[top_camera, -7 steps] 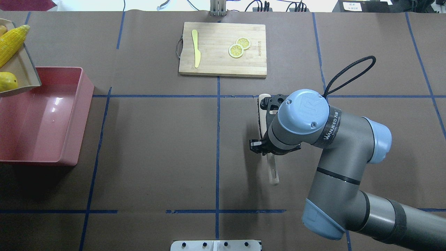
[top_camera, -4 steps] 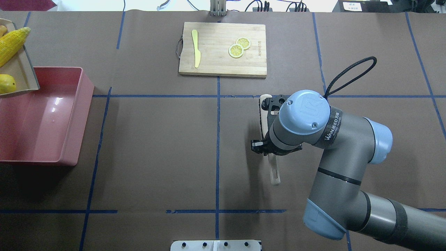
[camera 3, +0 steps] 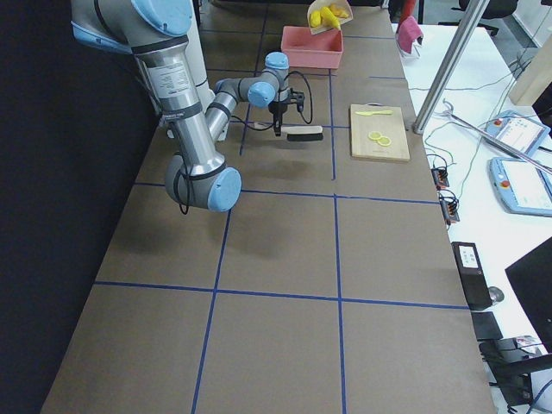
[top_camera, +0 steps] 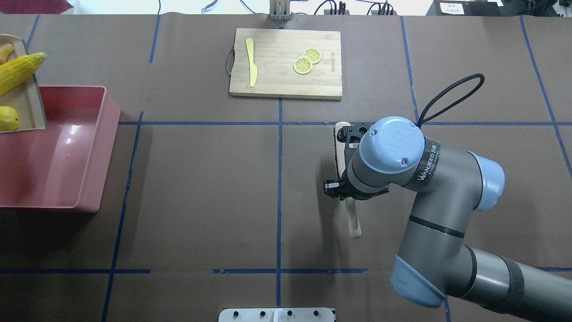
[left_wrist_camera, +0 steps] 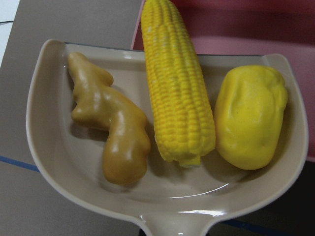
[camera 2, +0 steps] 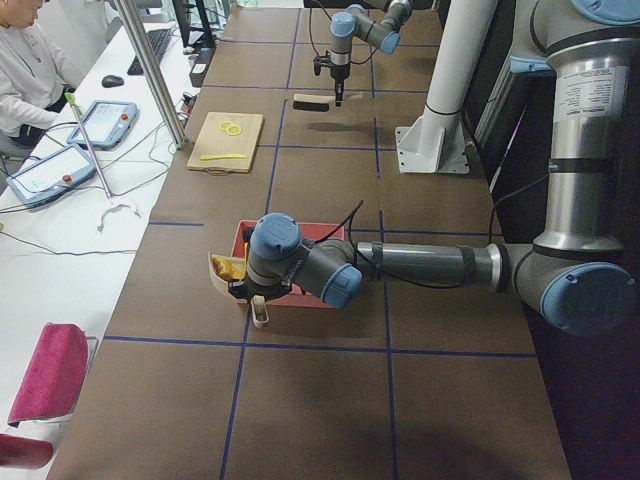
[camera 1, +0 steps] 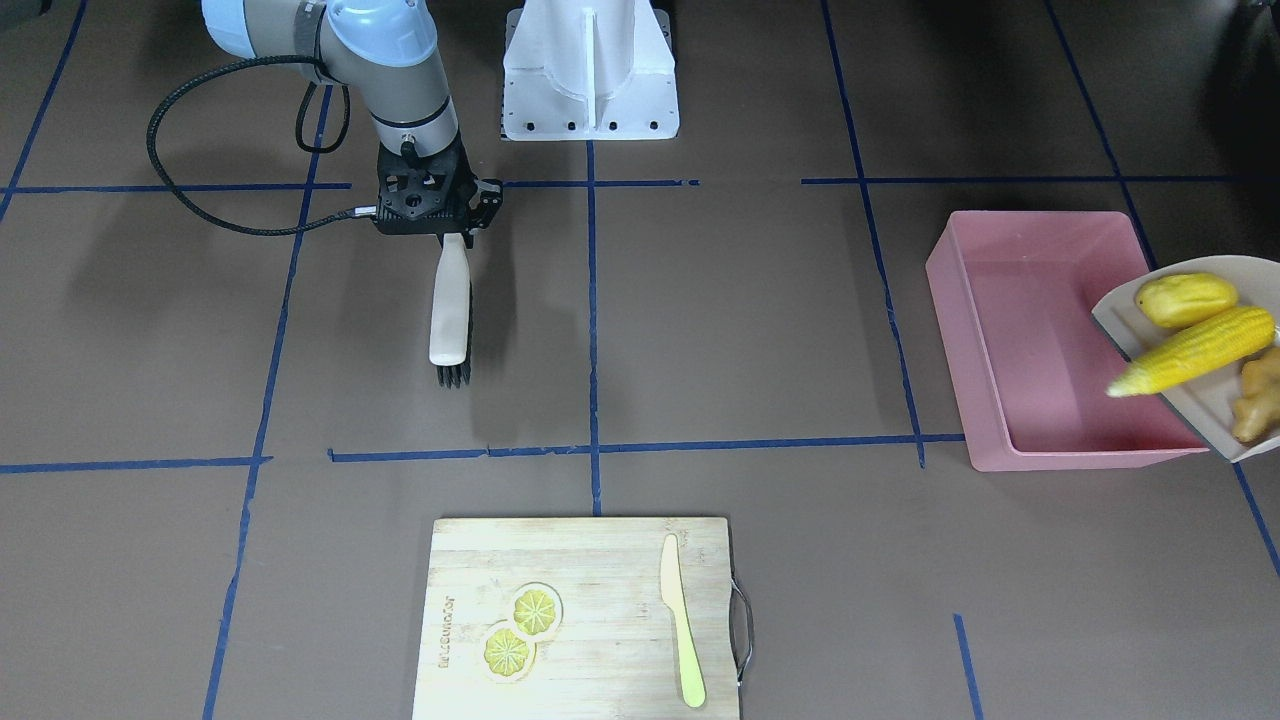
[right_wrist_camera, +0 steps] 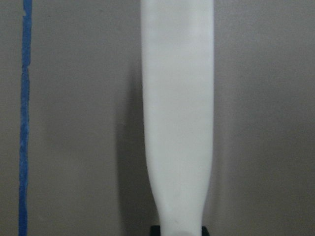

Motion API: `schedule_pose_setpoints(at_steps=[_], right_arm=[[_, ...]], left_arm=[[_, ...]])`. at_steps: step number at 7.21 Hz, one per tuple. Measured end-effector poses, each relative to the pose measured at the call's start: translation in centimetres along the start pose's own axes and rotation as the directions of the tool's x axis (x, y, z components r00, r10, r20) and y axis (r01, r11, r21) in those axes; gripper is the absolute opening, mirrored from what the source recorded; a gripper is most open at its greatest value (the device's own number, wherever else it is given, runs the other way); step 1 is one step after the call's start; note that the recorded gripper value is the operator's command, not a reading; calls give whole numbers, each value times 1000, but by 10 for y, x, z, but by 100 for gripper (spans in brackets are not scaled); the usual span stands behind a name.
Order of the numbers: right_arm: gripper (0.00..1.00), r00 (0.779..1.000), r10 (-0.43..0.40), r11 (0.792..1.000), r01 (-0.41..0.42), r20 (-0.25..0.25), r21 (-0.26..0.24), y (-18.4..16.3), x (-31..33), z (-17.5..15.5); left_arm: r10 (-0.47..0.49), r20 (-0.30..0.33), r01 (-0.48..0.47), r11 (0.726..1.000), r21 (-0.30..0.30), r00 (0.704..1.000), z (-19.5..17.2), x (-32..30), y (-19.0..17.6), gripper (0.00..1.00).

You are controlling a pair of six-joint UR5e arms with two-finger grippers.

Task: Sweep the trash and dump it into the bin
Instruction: 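Tip the dustpan with the left gripper to pour items into the bin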

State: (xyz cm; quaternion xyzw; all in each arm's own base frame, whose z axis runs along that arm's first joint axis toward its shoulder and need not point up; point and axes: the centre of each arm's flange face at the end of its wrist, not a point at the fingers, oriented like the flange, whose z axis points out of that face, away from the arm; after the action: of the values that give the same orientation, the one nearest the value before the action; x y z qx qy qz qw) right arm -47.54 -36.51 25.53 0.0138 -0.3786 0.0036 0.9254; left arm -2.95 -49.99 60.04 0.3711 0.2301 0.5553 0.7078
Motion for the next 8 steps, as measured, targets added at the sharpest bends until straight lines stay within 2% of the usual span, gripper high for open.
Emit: schedule_pose_setpoints(at_steps=[4, 8], right_arm=[[0, 1000, -2, 1000, 2, 6, -4, 1, -1, -1], [0, 1000, -3, 1000, 3, 4, -2, 2, -1, 0]], left_arm=[[217, -14, -218, 974, -62, 976, 5, -3, -2, 0], [279, 2, -277, 955, -104, 960, 1, -8, -5, 0]])
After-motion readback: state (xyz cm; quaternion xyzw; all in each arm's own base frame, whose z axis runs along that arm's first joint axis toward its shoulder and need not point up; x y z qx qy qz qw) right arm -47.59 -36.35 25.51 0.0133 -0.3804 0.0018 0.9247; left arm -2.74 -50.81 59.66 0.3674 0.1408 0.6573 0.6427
